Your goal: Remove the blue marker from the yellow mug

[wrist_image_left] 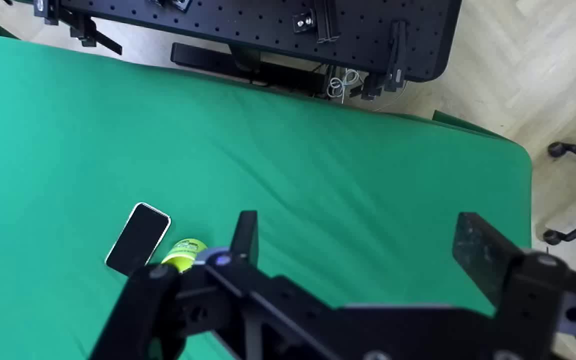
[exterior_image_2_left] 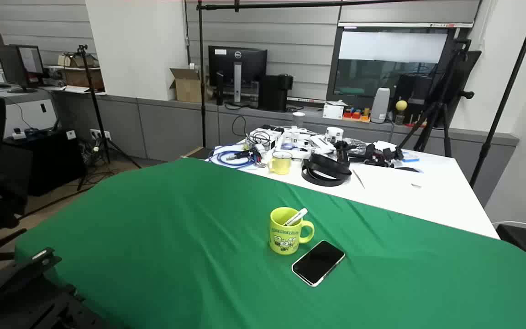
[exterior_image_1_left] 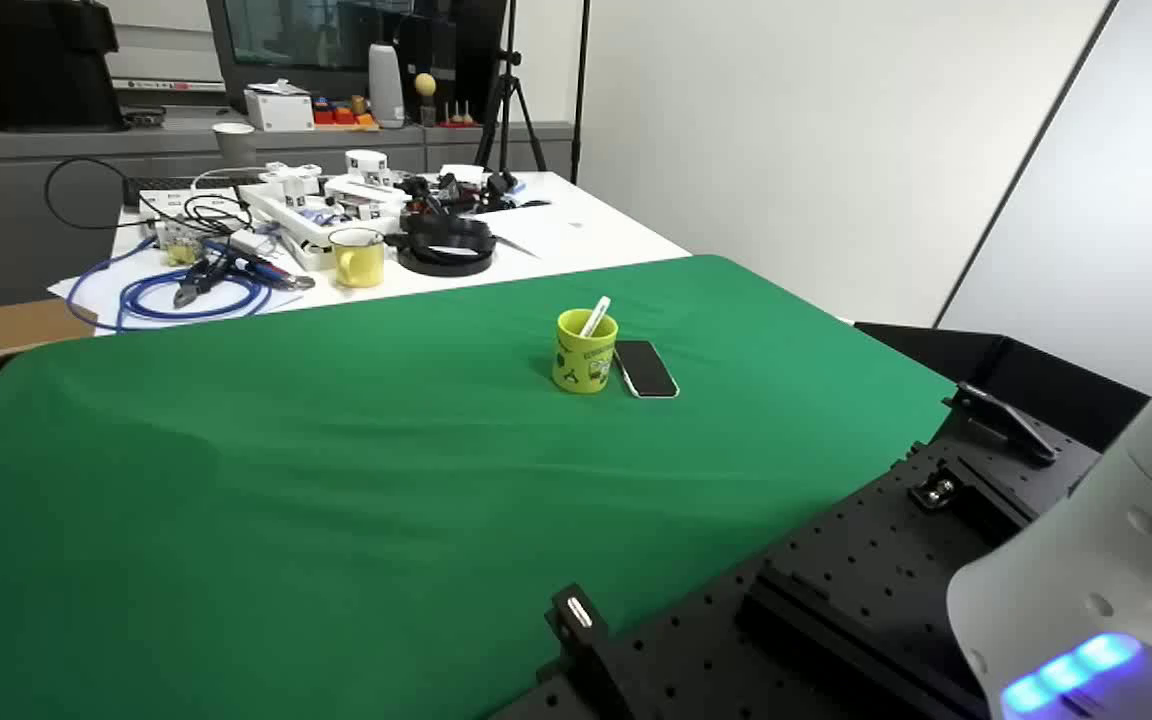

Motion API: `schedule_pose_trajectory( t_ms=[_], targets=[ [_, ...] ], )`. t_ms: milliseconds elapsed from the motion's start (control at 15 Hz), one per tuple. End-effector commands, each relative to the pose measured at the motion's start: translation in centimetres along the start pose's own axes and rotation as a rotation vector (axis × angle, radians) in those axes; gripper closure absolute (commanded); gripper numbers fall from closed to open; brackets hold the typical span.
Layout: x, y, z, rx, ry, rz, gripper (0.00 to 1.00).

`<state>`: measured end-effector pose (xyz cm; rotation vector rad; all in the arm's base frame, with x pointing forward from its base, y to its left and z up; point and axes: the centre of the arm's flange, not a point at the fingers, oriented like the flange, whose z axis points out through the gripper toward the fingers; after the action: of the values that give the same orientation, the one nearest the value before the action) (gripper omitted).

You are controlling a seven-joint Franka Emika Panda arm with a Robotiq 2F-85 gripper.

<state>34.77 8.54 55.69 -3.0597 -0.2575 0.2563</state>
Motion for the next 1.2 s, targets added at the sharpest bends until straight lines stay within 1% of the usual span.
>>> schedule_pose_trajectory(
  t_ms=[0, 533, 600, 667, 733, 800, 867, 1000, 1133],
  targets=[
    [0.0, 0.0, 0.0, 0.0, 0.001, 0.0, 0.0],
    [0.0, 0.0, 0.0, 0.0, 0.003, 0.0, 0.0],
    [1.8, 1.4, 0.0, -0.004, 0.03, 0.052, 0.0],
    [4.2, 3.3, 0.6, 0.003, 0.03, 0.103, 0.0],
    [6.6, 5.5, 1.8, -0.01, 0.05, 0.178, 0.0],
    [7.7, 6.8, 2.8, -0.016, 0.052, 0.22, 0.0],
    [9.2, 8.5, 4.2, -0.014, 0.023, 0.257, 0.0],
    [11.5, 12.1, 8.6, -0.019, -0.058, 0.313, 0.0],
    [13.7, 15.5, 13.3, -0.002, -0.143, 0.369, 0.0]
  ],
)
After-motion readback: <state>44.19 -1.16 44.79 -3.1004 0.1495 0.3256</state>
